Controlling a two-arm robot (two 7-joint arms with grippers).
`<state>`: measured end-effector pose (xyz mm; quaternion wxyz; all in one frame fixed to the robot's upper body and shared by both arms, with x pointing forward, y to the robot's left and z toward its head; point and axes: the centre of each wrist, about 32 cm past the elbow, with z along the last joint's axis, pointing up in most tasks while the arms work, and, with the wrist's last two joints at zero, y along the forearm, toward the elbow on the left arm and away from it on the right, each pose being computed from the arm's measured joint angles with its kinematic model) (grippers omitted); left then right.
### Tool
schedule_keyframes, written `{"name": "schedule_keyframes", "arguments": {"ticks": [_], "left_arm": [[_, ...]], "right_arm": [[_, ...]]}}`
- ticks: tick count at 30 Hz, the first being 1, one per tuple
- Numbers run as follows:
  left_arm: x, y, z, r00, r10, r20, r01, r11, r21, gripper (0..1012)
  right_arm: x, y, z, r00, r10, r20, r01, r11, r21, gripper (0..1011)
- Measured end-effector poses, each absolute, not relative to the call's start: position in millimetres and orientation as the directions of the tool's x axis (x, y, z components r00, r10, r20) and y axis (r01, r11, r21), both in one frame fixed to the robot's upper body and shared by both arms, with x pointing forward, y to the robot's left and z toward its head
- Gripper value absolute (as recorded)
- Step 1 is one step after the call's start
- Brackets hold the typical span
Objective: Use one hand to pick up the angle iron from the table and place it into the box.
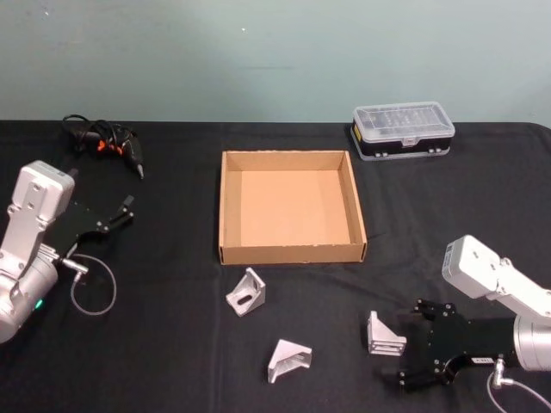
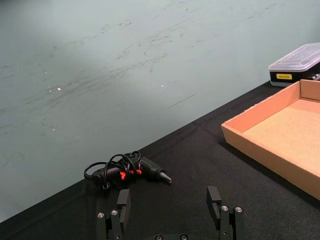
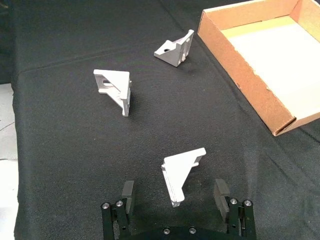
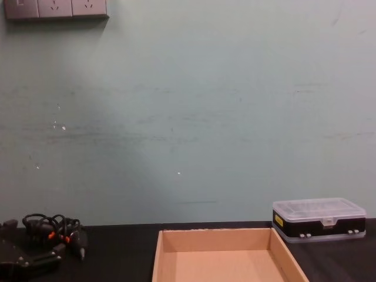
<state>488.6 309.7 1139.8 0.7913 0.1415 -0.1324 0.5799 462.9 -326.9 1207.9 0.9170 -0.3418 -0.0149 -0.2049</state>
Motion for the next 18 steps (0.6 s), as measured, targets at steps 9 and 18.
{"name": "schedule_keyframes", "arguments": {"ticks": [9,18], "left_arm": [[488.6,309.6,1139.8,0.292,0.88,0.374,-0.955,0.287,0.07,1000],[488.6,309.7,1139.8,0.292,0.88,0.374,-0.955,0.287,0.07,1000]], "right_arm": [[462.9,-326.4,1206.8,0.917,-0.362,0.17,0.384,0.682,-0.622,883],[462.6,-326.6,1206.4,0.916,-0.362,0.175,0.388,0.682,-0.62,624]]}}
